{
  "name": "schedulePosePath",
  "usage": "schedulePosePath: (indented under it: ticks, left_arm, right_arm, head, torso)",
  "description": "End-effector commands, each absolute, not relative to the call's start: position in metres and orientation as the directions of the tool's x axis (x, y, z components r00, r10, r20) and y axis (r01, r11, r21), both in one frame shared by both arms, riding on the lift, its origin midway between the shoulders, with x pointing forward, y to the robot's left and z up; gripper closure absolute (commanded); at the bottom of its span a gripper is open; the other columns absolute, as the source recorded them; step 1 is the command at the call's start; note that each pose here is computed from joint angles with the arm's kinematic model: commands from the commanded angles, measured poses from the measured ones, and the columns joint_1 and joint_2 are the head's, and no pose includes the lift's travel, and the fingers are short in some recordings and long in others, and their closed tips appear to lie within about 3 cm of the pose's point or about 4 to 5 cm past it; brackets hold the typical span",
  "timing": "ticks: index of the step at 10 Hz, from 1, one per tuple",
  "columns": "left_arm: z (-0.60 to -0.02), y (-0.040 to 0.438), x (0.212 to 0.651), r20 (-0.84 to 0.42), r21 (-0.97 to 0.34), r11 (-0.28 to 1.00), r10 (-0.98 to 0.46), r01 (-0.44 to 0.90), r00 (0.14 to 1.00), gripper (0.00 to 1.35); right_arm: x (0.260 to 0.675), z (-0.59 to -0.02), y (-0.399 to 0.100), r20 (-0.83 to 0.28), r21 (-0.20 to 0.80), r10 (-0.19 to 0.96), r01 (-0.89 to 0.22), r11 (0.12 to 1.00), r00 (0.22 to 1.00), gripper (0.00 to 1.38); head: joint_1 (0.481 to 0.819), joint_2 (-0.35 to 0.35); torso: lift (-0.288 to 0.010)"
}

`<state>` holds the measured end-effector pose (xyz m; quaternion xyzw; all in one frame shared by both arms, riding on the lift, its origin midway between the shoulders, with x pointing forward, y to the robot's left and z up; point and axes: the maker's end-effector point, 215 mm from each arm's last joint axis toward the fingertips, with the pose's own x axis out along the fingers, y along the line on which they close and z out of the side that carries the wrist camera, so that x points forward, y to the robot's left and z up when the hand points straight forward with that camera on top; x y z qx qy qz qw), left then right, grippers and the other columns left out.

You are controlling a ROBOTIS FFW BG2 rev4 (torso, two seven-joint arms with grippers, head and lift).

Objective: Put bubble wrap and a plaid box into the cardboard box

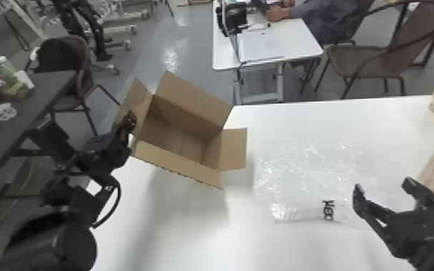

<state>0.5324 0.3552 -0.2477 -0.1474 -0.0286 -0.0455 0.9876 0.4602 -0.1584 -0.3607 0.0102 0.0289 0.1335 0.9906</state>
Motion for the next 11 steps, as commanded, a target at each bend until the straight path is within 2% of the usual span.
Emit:
schedulePosePath:
  ticks: [1, 5, 7, 11]
  left_arm:
    - [-0.233, 0.349, 0.528, 0.075, -0.259, 0.96, -0.093, 0.109, 0.993, 1.22]
    - [-0.248, 0.345, 0.519, 0.028, -0.25, 0.964, -0.088, 0.092, 0.996, 1.22]
    - [-0.249, 0.346, 0.52, 0.025, -0.247, 0.965, -0.085, 0.089, 0.996, 1.22]
    - [-0.256, 0.35, 0.522, -0.001, -0.227, 0.971, -0.076, 0.074, 0.997, 1.22]
  right_arm:
    - [0.461, -0.36, -0.158, -0.053, 0.03, 0.265, -0.263, 0.964, 0.963, 0.32]
    - [0.47, -0.356, -0.16, -0.077, 0.048, 0.259, -0.256, 0.965, 0.963, 0.32]
    - [0.491, -0.353, -0.168, -0.188, 0.054, 0.25, -0.245, 0.968, 0.95, 0.32]
    - [0.511, -0.352, -0.168, -0.305, 0.054, 0.253, -0.249, 0.967, 0.918, 0.32]
  head:
    - [0.695, 0.217]
    - [0.695, 0.208]
    - [0.695, 0.205]
    - [0.695, 0.192]
  torso:
    - [-0.108]
    - [-0.108]
    - [-0.108]
    - [-0.108]
